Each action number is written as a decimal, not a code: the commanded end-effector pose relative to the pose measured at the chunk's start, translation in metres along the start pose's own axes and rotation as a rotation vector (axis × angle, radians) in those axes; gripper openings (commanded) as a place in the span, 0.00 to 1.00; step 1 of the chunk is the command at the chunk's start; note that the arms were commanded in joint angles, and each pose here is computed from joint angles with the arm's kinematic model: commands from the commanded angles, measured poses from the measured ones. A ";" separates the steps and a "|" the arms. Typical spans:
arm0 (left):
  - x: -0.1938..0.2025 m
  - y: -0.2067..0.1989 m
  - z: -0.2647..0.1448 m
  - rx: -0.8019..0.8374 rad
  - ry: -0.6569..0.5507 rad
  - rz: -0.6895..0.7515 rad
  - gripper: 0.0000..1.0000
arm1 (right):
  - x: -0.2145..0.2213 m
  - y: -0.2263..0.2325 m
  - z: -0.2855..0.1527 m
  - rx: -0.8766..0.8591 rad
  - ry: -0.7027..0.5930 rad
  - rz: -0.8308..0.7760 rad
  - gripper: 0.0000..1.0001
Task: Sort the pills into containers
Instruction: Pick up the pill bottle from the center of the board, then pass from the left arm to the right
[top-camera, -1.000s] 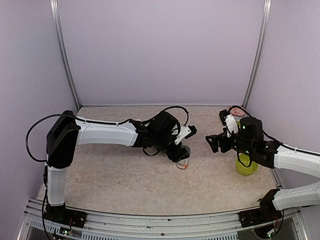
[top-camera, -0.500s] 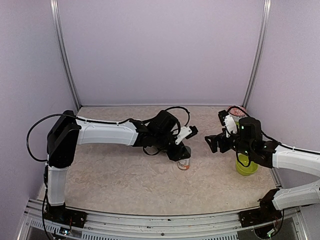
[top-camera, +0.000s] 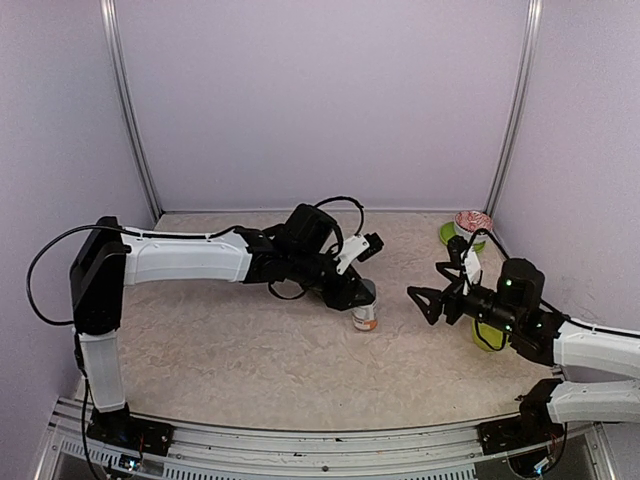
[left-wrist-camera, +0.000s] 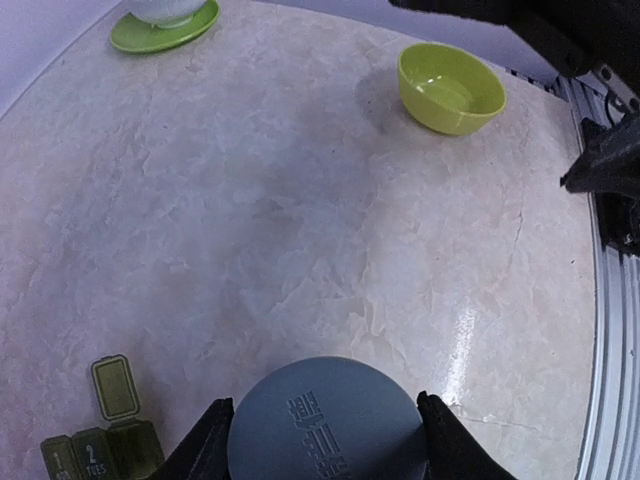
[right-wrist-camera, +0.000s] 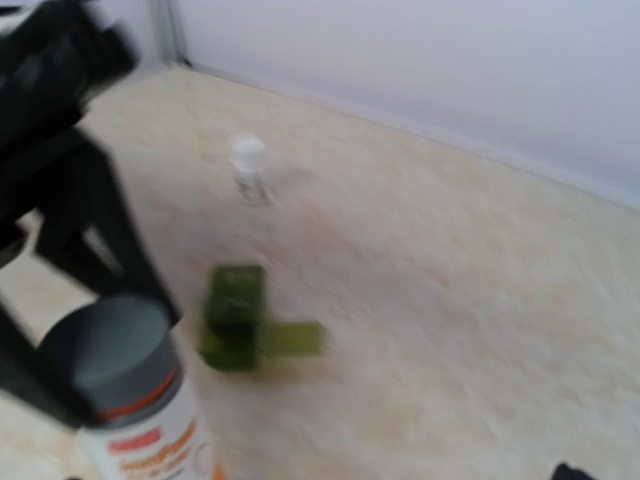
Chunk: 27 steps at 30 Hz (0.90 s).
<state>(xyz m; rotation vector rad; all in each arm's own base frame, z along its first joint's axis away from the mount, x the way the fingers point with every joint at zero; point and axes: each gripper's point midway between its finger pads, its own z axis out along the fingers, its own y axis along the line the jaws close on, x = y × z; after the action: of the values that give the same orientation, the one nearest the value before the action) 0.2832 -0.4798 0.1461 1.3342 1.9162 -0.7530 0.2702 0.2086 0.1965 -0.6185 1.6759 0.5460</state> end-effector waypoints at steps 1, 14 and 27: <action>-0.062 -0.015 -0.049 0.052 -0.210 0.024 0.13 | -0.029 0.026 -0.012 -0.148 -0.178 -0.063 1.00; -0.102 -0.038 -0.108 0.160 -0.416 -0.026 0.13 | -0.039 0.062 -0.020 -0.322 -0.306 -0.175 1.00; -0.129 -0.049 -0.143 0.230 -0.608 -0.116 0.13 | -0.058 0.082 -0.008 -0.352 -0.377 -0.261 1.00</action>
<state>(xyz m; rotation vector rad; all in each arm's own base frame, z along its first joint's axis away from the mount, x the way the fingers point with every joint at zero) 0.2441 -0.4618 0.2966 1.0546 1.5801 -1.2195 0.2209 0.2615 0.2283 -0.9057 1.2496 0.7426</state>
